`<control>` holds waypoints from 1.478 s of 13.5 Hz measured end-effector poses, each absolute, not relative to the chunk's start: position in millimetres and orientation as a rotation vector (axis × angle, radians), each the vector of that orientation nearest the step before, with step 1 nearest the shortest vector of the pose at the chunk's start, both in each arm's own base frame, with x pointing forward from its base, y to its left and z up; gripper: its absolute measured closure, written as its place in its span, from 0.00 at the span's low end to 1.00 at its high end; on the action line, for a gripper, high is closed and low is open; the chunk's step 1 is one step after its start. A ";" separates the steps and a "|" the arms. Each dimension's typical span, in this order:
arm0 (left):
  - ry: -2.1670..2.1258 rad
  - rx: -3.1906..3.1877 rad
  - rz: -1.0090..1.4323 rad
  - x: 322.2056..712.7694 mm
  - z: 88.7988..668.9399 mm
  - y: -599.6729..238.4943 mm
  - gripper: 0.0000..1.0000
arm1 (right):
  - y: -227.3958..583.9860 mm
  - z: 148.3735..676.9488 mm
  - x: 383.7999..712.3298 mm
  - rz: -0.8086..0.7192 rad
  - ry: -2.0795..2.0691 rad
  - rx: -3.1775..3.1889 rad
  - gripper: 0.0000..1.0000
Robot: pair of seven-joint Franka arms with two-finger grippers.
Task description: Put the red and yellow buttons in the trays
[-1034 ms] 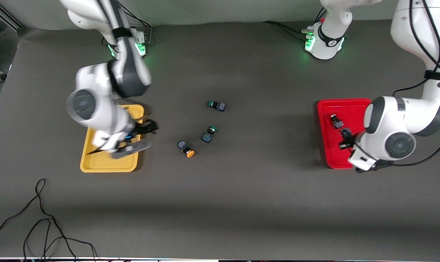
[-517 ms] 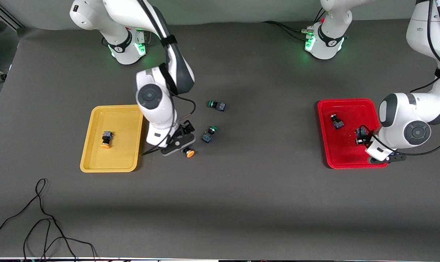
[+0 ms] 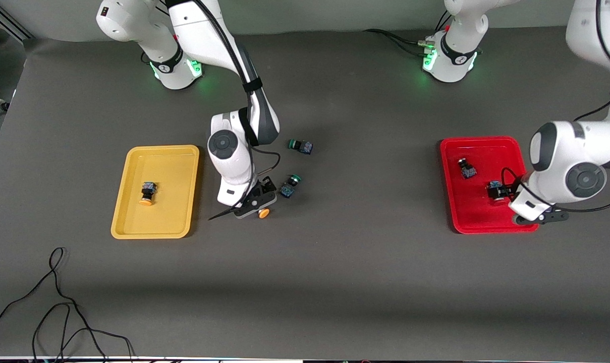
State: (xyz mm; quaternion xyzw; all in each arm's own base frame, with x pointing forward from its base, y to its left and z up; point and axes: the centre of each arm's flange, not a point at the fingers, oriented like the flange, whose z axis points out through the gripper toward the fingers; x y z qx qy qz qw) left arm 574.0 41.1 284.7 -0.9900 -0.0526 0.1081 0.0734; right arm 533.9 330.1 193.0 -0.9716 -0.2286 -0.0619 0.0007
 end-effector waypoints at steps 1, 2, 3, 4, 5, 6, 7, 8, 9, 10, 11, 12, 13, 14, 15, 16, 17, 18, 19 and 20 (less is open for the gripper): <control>-0.158 -2.985 0.296 573.0 313.6 28.1 0.00 | 327.5 189.2 534.6 -0.193 -0.714 -3.049 0.00; -0.157 -2.998 0.254 570.9 344.4 15.1 0.00 | 326.2 186.9 534.9 -0.191 -0.711 -3.051 0.00; -0.144 -3.003 0.197 567.9 376.2 1.9 0.00 | 325.9 185.3 534.9 -0.189 -0.712 -3.053 0.04; -0.123 -3.003 0.127 564.3 405.9 -11.5 0.00 | 325.9 184.4 534.8 -0.188 -0.713 -3.054 0.04; -0.104 -2.999 0.068 559.1 432.2 -23.2 0.00 | 325.8 184.0 534.7 -0.187 -0.714 -3.055 0.13; -0.090 -2.992 0.020 553.6 455.8 -32.3 0.00 | 325.8 183.6 534.6 -0.186 -0.714 -3.055 0.26; -0.089 -2.984 -0.010 549.6 479.8 -37.1 0.00 | 325.8 183.4 534.6 -0.186 -0.714 -3.055 0.39; -0.098 -2.979 -0.020 548.1 504.9 -38.5 0.00 | 325.9 183.5 534.6 -0.186 -0.714 -3.055 0.52; -0.112 -2.976 -0.024 548.8 529.6 -37.8 0.00 | 326.8 184.7 535.2 -0.190 -0.713 -3.053 0.61; -0.116 -2.976 -0.025 549.6 548.4 -37.4 0.00 | 328.9 187.1 536.6 -0.194 -0.712 -3.048 0.61; -0.115 -2.983 -0.021 549.1 558.2 -38.7 0.00 | 331.6 191.2 538.4 -0.182 -0.706 -3.040 0.61; -0.118 -2.992 -0.007 547.6 561.4 -39.4 0.00 | 334.0 199.0 541.8 -0.145 -0.691 -3.031 0.61; -0.122 -2.999 -0.002 547.0 562.0 -38.2 0.00 | 333.0 213.3 549.3 -0.106 -0.657 -3.028 0.61; -0.127 -3.009 -0.001 547.0 562.0 -36.5 0.00 | 329.2 235.2 558.7 -0.055 -0.608 -3.022 0.61; -0.128 -3.019 0.000 547.2 562.0 -36.0 0.00 | 325.2 260.3 567.2 -0.004 -0.562 -3.013 0.61; -0.118 -3.024 -0.003 547.5 562.2 -35.7 0.00 | 322.2 290.6 575.4 0.042 -0.520 -3.007 0.61; -0.105 -3.028 -0.007 547.9 562.6 -35.4 0.00 | 320.8 320.8 581.1 0.083 -0.474 -3.008 0.61; -0.095 -3.030 -0.012 548.3 563.3 -35.0 0.00 | 318.4 349.9 584.9 0.122 -0.418 -3.013 0.61; -0.086 -3.032 -0.018 548.8 564.7 -34.2 0.00 | 311.4 373.3 588.0 0.149 -0.361 -3.020 0.61; -0.082 -3.034 -0.026 549.3 566.8 -33.4 0.00 | 296.2 391.6 591.8 0.170 -0.304 -3.033 0.61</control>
